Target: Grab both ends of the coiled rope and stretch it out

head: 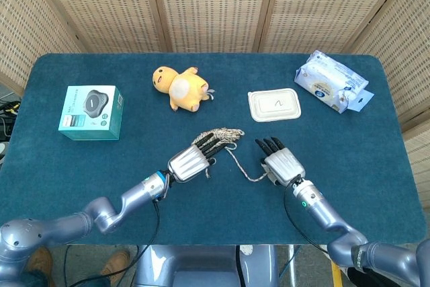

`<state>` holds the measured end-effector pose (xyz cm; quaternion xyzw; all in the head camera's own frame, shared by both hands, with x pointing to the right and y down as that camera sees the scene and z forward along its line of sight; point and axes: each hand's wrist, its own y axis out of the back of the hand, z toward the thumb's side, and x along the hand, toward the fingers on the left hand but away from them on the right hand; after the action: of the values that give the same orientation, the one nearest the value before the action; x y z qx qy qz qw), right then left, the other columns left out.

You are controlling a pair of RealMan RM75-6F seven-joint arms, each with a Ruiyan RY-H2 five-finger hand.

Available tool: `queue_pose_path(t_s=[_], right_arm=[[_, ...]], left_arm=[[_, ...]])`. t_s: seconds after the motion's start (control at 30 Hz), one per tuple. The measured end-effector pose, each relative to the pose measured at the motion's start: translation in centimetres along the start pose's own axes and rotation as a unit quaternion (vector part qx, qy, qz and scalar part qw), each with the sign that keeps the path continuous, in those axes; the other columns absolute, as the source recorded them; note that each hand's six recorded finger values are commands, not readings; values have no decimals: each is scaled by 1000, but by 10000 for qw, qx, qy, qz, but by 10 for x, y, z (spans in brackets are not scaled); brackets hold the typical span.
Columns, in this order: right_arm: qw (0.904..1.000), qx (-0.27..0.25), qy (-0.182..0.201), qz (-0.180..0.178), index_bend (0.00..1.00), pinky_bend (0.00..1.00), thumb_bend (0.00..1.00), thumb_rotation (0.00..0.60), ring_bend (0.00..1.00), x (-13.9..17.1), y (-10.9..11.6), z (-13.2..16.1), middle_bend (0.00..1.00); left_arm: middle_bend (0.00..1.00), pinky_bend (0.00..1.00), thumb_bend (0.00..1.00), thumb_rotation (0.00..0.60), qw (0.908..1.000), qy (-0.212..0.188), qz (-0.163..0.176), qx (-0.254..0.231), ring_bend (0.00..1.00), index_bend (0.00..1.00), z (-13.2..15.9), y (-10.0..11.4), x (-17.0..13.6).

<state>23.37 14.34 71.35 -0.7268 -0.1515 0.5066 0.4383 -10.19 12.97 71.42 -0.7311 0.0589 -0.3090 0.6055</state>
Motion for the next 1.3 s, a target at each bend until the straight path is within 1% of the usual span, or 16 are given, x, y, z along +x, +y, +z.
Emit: queue_pose_path(t_s=[0.13,0.43,0.63,0.8,1.0,1.1,1.3], right_arm=[[10000,-37,-30,5,663,0,415,600,0,0,0,-4,0],[9999,-68,-128,7,664,0,416,600,0,-1,-2,-14,0],[9999,-77,-144,-4,664,0,416,600,0,0,-2,-16,0],[9999,-78,-149,-10,664,0,416,600,0,0,-2,-17,0],[9998,-98,-155,-21,665,0,416,600,0,-1,-2,-17,0],[9998,-96,-156,-20,665,0,416,600,0,-1,-2,-17,0],[9998,-114,-147,-18,665,0,416,600,0,-2,-2,-16,0]], left_arm=[[0,0,247,600,9999,-147,-46,56,0,472,12,-2,13],[0,0,262,600,9992,-242,-255,193,0,472,19,-8,24],[0,0,263,600,9989,-201,-316,279,0,471,15,-11,23],[0,0,268,600,9990,-181,-323,253,0,472,13,-11,22],[0,0,303,600,9986,-242,-419,220,0,472,23,-19,20],[0,0,305,600,9985,-251,-432,235,0,473,25,-19,21],[0,0,306,600,9982,-240,-470,286,0,510,26,-22,20]])
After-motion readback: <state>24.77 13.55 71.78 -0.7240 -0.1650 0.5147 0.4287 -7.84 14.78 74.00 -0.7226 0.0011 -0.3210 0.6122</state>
